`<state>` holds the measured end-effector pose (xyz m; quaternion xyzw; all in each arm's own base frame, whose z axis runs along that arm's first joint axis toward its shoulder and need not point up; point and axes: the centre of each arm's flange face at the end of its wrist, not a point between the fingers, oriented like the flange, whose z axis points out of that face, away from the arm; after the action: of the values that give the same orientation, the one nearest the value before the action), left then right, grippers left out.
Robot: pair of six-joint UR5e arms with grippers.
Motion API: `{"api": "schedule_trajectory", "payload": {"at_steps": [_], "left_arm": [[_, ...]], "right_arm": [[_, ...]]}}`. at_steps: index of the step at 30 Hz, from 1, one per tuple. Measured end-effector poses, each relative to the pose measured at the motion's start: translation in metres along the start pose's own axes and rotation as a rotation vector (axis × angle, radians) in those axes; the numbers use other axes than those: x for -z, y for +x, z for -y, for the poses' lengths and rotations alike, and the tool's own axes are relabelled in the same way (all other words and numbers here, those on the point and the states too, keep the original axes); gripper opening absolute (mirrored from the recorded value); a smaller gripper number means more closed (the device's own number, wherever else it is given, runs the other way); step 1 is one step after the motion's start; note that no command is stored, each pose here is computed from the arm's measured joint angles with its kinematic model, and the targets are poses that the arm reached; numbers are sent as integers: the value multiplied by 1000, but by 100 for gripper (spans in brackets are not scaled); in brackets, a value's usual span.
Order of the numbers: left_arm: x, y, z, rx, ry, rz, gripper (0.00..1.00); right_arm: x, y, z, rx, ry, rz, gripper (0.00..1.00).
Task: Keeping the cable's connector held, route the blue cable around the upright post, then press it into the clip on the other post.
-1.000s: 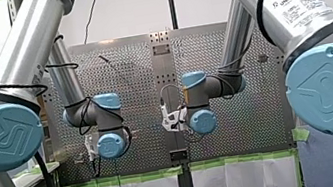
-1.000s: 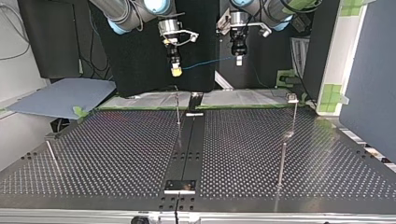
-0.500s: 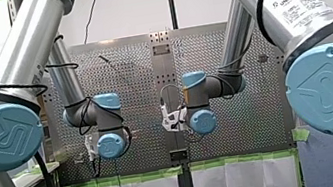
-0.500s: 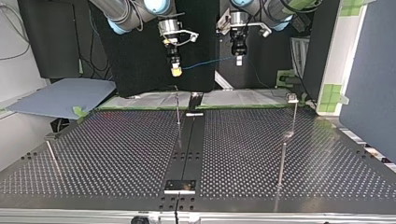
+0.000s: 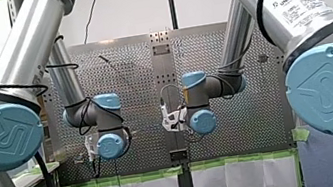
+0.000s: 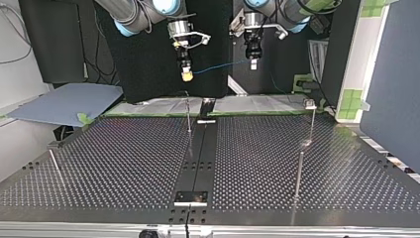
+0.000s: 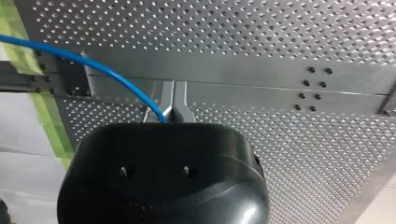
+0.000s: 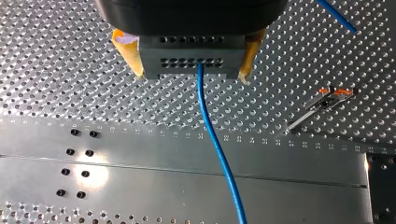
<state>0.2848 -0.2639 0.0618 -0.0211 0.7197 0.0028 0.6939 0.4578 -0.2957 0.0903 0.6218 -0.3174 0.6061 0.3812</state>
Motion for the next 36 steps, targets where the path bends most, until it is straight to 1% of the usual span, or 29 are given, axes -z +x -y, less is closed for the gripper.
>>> {"api": "schedule_trajectory", "payload": {"at_steps": [3, 4, 6, 7, 9, 11, 12, 16, 20, 23, 26, 28, 32, 36], "left_arm": [[-4, -3, 1, 6, 12, -5, 0], [-4, -5, 2, 10, 17, -6, 0], [-5, -10, 3, 24, 31, -7, 0], [-6, -12, 3, 31, 38, -8, 0], [-6, -18, 4, 51, 56, -10, 0], [-6, -24, 6, 68, 72, -12, 0], [-5, -27, 6, 76, 80, -13, 0], [-5, -39, 5, 65, 84, -13, 0], [-4, -51, 3, 52, 78, -12, 0], [-3, -59, 0, 50, 59, -11, 0], [-3, -70, -2, 53, 30, -4, 0], [-6, -80, -2, 62, 10, 8, 0], [-15, -102, 0, 81, -23, 39, 0], [-27, -133, 3, 107, -49, 80, 0]], "right_arm": [[0, 0, 0, 0, 0, 0, 0], [1, -2, -1, 3, -3, 5, 0], [1, -8, -6, 9, -16, 26, 0], [1, -9, -7, 9, -19, 33, 0], [1, -6, -8, -1, -23, 43, 0], [1, 0, -8, -9, -16, 47, 0], [2, 4, -7, -10, -10, 47, 0], [-1, 21, -6, -15, 18, 40, 0], [-12, 48, -6, -19, 30, 10, 0], [-20, 70, -4, -29, 36, -16, 0], [-29, 95, -6, -38, 37, -46, 0], [-35, 112, -6, -43, 40, -66, 0], [-44, 151, -6, -55, 61, -112, 0], [-48, 187, -7, -66, 76, -150, 0]]}}
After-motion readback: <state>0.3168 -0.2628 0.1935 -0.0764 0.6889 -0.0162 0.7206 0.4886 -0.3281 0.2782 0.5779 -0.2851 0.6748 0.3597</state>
